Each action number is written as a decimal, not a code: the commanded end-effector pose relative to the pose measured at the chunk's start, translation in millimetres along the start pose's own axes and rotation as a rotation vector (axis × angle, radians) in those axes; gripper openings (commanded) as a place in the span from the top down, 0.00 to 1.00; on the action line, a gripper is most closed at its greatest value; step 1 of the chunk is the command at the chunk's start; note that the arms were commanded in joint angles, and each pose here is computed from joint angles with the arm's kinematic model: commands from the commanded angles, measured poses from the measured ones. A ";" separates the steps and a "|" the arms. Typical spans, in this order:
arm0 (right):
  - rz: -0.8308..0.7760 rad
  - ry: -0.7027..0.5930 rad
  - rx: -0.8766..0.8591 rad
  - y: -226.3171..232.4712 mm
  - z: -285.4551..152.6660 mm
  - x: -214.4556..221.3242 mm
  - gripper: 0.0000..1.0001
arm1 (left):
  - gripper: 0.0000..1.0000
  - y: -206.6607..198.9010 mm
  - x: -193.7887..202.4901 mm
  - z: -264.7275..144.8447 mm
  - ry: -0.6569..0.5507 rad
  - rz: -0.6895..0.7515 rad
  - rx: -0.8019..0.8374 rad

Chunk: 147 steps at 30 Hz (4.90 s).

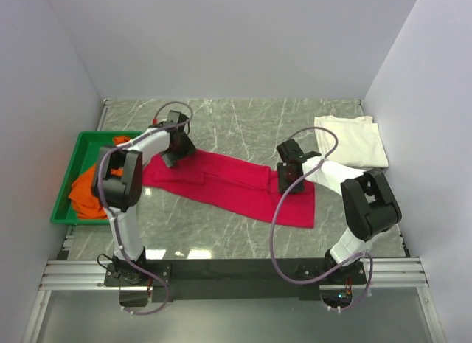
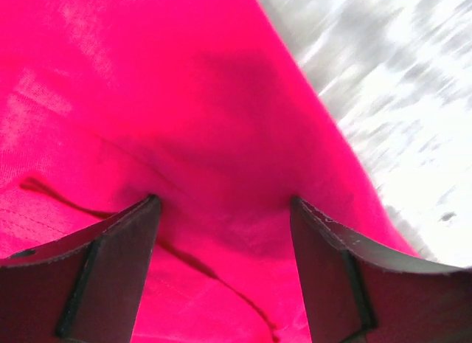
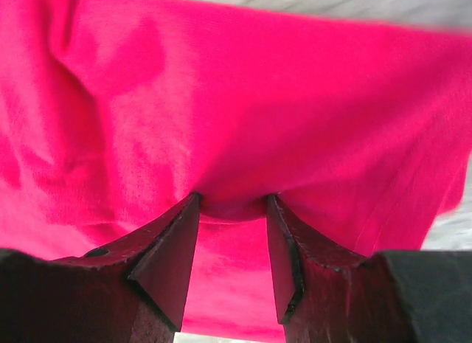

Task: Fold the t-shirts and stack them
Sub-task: Fold the tshirt

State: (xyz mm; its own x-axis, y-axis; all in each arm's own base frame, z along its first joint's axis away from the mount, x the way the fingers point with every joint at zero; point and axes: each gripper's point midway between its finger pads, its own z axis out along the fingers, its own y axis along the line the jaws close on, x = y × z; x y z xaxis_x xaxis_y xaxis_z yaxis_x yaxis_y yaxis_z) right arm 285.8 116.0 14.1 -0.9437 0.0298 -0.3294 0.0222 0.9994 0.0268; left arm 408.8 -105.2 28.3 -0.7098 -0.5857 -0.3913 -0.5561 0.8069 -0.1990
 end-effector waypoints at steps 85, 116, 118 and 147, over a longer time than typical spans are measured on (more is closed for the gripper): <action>-0.489 0.348 -0.308 165.8 -42.4 132.6 0.62 | 0.25 -104.6 34.2 28.4 0.007 0.317 0.111; -0.381 0.069 -0.370 147.8 -128.5 88.5 0.49 | 0.06 12.4 53.9 -165.6 -0.098 0.085 0.232; -0.305 0.057 -0.378 131.0 -125.8 79.0 0.48 | 0.07 22.3 77.2 -178.9 -0.065 0.076 0.271; -0.163 0.206 -0.350 93.5 -59.6 116.1 0.51 | 0.40 91.9 317.5 -147.7 0.544 0.362 0.170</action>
State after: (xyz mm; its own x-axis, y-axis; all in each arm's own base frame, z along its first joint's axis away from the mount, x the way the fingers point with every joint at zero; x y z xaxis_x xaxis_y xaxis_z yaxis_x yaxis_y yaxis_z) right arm 157.6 212.3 41.4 -0.9680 -0.1810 -0.1738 -0.2288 0.9210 0.3154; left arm 67.3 -216.5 18.1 -0.9730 -0.2284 0.0338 -0.2292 0.9380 -0.2600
